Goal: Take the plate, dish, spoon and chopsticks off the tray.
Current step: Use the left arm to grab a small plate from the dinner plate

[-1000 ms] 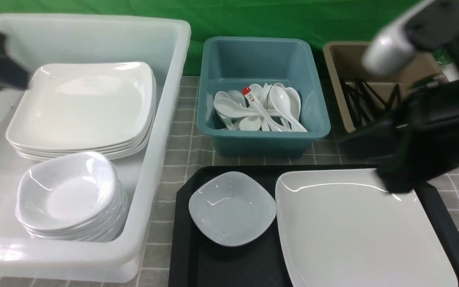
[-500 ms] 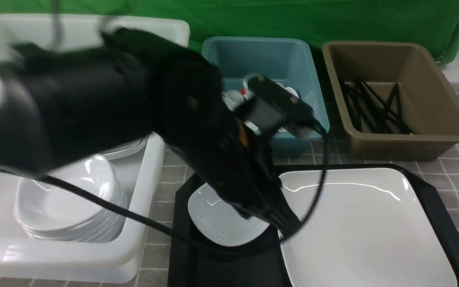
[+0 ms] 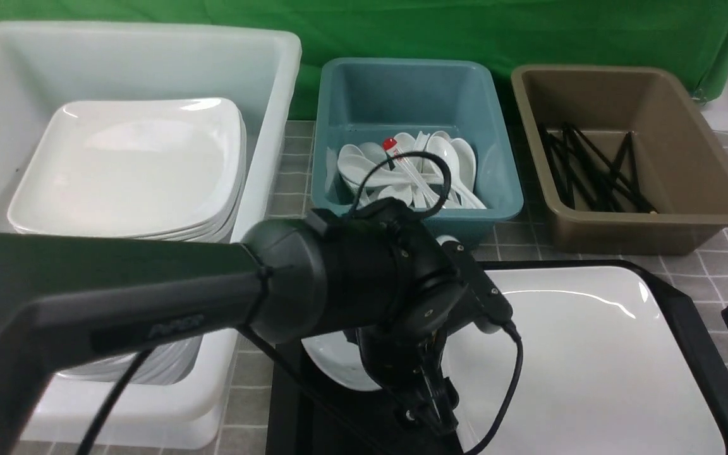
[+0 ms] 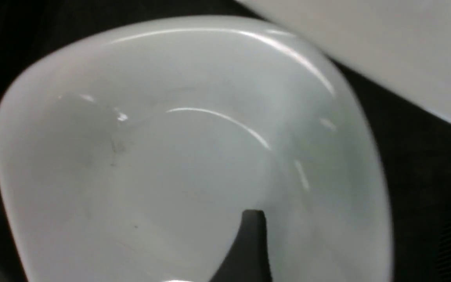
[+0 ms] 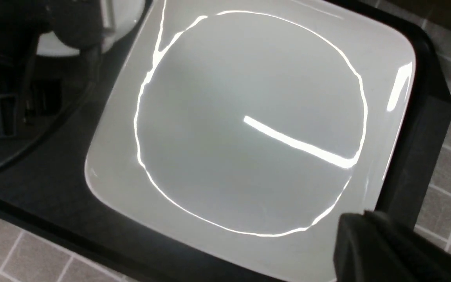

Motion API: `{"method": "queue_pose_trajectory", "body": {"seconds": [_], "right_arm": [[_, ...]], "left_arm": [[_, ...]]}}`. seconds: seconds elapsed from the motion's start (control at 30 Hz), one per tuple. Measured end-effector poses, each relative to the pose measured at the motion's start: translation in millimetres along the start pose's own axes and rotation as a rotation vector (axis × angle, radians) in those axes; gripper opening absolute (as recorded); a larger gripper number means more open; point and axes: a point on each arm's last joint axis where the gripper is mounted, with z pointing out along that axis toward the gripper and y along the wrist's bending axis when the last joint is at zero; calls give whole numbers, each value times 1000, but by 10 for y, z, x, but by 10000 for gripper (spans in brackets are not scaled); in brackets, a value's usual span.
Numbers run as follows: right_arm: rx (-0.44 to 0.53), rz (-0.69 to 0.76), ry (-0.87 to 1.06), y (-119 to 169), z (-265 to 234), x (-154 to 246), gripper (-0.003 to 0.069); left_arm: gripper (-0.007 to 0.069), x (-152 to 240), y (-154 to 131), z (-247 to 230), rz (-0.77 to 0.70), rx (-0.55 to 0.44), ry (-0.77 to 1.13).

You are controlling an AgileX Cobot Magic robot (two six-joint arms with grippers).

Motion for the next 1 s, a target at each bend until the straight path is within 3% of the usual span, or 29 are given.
{"method": "queue_pose_trajectory", "body": {"seconds": [0.13, 0.2, 0.27, 0.33, 0.5, 0.77, 1.0], "right_arm": [[-17, 10, -3, 15, 0, -3, 22], [-29, 17, -9, 26, 0, -8, 22], [-34, 21, -12, 31, -1, -11, 22], [-42, 27, -20, 38, -1, -18, 22], [-56, 32, -26, 50, -2, -25, 22], [-94, 46, -66, 83, -2, -60, 22], [-164, 38, -121, 147, -90, -146, 22]], "left_arm": [[566, -5, 16, 52, 3, -26, 4], [513, -25, 23, 71, 5, -34, -15], [448, -37, 32, 75, 0, -35, -30], [289, -36, 77, 83, -26, -34, -39], [114, -47, 133, 61, -45, -36, -52], [102, -52, 172, -92, -79, -27, -23], [31, -96, 267, -731, -170, 6, -88]]}}
